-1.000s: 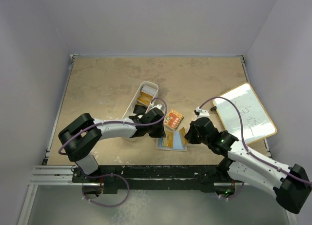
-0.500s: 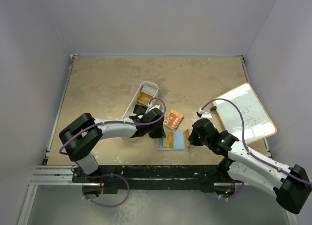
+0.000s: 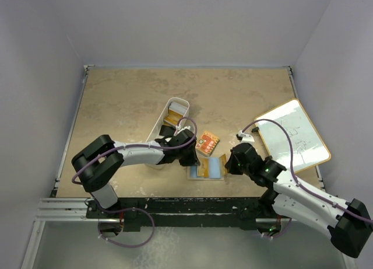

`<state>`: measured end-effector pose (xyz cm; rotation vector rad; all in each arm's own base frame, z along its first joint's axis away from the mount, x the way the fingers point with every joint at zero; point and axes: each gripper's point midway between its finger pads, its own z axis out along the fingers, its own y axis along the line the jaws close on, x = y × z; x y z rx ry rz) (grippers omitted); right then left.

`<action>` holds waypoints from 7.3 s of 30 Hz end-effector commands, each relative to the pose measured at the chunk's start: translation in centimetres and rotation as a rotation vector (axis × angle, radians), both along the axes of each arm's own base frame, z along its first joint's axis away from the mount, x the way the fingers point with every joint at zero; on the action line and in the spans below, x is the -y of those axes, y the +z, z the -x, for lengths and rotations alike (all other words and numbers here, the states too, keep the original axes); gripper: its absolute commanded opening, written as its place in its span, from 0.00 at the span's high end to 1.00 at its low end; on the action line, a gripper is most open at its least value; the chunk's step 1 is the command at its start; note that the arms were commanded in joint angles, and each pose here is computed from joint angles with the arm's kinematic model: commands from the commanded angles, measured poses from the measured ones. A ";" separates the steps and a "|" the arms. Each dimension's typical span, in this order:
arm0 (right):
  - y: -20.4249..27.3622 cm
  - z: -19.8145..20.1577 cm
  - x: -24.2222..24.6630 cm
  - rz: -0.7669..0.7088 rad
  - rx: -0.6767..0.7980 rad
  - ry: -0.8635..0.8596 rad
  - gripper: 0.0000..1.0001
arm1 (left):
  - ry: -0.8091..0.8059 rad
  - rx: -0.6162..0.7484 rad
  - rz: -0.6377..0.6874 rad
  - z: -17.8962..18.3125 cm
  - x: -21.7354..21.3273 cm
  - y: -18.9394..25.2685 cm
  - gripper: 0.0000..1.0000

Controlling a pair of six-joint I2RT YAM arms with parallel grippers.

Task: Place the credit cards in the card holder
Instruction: Insert the credit card into the card holder.

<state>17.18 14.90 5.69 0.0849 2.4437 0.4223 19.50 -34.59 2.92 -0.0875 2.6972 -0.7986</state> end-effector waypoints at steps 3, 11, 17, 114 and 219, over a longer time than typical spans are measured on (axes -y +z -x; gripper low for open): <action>-0.7 0.3 0.5 0.013 -0.014 -0.014 1.00 | 0.059 0.017 -0.026 -0.6 -0.8 -0.2 1.00; -0.5 0.4 0.6 0.006 -0.008 -0.019 1.00 | 0.088 -0.020 0.012 0.5 -1.3 -0.7 1.00; -0.6 0.5 0.6 0.000 -0.009 -0.015 1.00 | 0.091 -0.035 0.024 0.7 -1.1 -1.3 1.00; 0.9 1.0 0.1 -0.063 -0.013 -0.020 1.00 | 0.044 0.126 -0.016 -1.5 1.3 3.0 0.74; 1.4 0.9 -6.6 -0.382 -0.066 0.082 1.00 | -0.020 0.289 -0.352 -0.8 -4.6 0.7 0.96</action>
